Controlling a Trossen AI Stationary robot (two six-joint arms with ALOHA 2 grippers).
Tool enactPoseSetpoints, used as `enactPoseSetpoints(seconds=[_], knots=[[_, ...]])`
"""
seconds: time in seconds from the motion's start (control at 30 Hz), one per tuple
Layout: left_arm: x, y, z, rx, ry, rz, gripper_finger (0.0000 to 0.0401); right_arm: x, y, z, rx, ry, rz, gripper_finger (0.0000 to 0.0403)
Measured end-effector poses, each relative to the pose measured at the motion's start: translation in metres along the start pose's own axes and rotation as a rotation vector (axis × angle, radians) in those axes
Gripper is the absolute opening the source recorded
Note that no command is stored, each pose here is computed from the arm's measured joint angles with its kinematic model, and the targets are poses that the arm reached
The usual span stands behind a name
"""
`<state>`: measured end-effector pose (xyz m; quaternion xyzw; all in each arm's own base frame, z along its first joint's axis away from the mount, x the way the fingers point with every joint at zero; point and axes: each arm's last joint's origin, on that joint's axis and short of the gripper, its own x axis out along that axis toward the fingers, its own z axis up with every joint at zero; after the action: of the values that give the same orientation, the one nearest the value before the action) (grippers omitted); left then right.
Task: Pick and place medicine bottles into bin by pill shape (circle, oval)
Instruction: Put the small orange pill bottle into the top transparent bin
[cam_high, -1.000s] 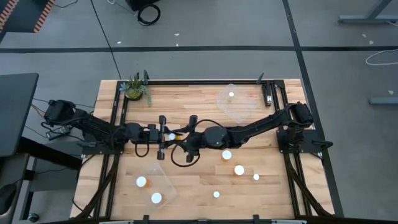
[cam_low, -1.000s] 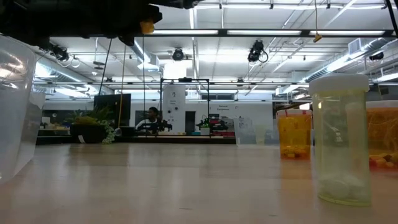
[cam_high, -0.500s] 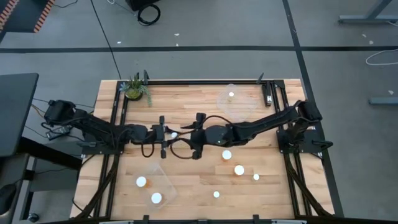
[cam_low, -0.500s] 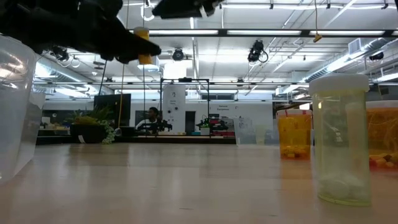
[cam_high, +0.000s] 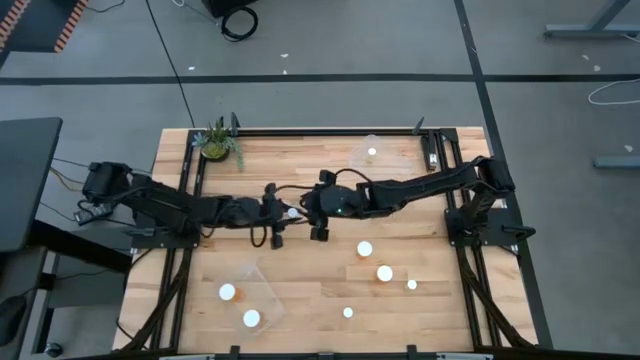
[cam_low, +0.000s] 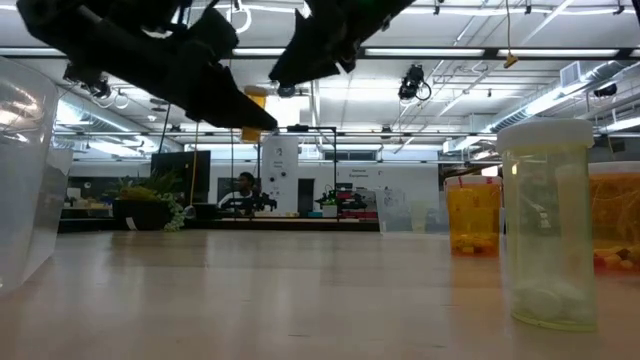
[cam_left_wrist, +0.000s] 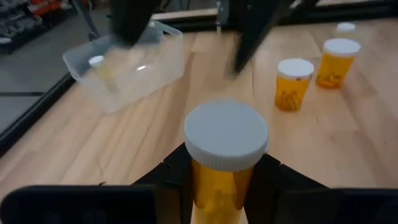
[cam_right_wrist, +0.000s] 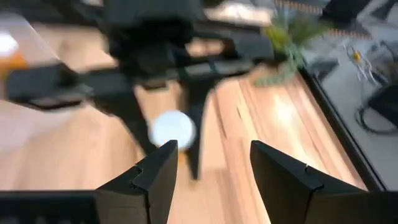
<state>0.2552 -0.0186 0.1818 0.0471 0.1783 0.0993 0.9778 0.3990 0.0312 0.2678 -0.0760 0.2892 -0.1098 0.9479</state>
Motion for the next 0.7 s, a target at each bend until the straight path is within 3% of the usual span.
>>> enactPoseSetpoints(seconds=[0.27,0.47,0.7], knots=[[0.019,-0.008,-0.005,0.055,0.051,-0.06,0.0107,-0.01,0.016,-0.015,-0.114,0.148,0.045,0.0209],[0.022,-0.01,-0.005,0.077,0.029,-0.088,0.0107,-0.011,0.023,-0.015,-0.192,0.14,0.062,0.0209],[0.022,-0.01,-0.005,0.083,0.027,-0.088,0.0107,-0.006,0.016,-0.016,-0.199,0.146,0.043,0.0217]])
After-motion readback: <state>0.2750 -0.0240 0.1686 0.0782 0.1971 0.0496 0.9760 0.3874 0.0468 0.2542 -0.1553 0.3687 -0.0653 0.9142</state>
